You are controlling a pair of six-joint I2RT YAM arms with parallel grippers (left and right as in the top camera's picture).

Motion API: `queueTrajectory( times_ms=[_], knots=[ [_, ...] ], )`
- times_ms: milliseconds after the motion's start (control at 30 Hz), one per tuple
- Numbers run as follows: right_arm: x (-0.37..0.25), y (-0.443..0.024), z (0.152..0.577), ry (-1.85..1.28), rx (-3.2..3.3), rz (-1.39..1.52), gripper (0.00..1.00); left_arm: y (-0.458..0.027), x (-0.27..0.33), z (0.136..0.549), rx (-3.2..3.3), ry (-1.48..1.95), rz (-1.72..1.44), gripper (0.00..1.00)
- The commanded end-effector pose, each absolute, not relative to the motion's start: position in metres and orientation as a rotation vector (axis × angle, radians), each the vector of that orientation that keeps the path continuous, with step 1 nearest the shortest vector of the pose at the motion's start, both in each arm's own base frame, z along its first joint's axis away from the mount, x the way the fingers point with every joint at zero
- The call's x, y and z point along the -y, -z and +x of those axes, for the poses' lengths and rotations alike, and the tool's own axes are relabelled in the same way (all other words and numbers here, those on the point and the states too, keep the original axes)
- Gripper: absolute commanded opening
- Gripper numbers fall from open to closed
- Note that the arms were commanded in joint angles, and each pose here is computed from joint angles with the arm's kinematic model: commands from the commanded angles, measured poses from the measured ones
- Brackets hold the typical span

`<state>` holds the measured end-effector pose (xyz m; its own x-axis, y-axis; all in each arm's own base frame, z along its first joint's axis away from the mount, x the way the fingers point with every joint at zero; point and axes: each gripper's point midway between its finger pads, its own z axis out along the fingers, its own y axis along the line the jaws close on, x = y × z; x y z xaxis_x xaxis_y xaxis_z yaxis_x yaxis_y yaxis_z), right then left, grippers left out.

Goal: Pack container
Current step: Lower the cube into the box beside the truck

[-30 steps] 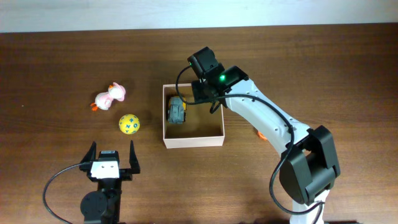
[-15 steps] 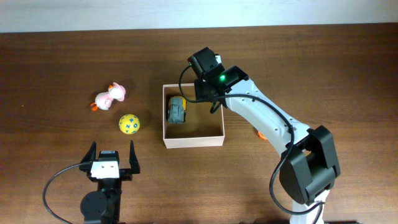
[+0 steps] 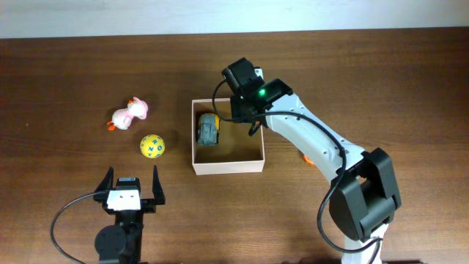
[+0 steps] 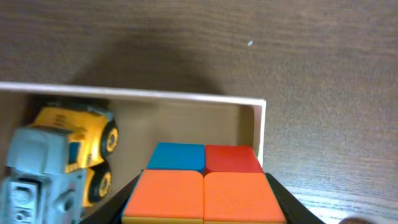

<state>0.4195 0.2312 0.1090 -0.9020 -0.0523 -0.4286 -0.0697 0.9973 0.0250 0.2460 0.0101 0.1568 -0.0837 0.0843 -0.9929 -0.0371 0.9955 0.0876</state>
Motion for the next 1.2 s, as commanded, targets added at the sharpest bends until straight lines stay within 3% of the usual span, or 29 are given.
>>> queueTrajectory(
  times_ms=[0, 300, 433, 567, 833, 1067, 1100, 1167],
  knots=[
    [-0.227, -0.098, 0.414, -0.019, -2.714, -0.075, 0.48, -0.156, -0.01, 0.246, -1.651, -0.11, 0.052, 0.99],
    [-0.231, -0.098, 0.417, -0.047, -2.7, -0.075, 0.5, -0.156, -0.01, 0.246, -1.651, -0.11, 0.052, 0.99],
    [-0.233, -0.099, 0.419, -0.055, -2.69, -0.074, 0.66, -0.156, -0.01, 0.246, -1.651, -0.11, 0.052, 0.99],
    [-0.233, -0.1, 0.421, -0.059, -2.683, -0.078, 0.66, -0.156, -0.01, 0.246, -1.651, -0.11, 0.052, 0.99],
    [-0.239, -0.114, 0.428, -0.07, -2.645, -0.135, 0.66, -0.156, -0.01, 0.246, -1.651, -0.11, 0.052, 0.99],
    [-0.252, -0.175, 0.424, -0.173, -2.63, -0.223, 0.65, -0.156, -0.01, 0.246, -1.651, -0.11, 0.052, 0.99],
    [-0.253, -0.178, 0.421, -0.191, -2.639, -0.23, 0.64, -0.156, -0.01, 0.246, -1.651, -0.11, 0.052, 0.99],
    [-0.261, -0.18, 0.414, -0.258, -2.666, -0.253, 0.5, -0.156, -0.01, 0.246, -1.651, -0.11, 0.052, 0.99]
  ],
)
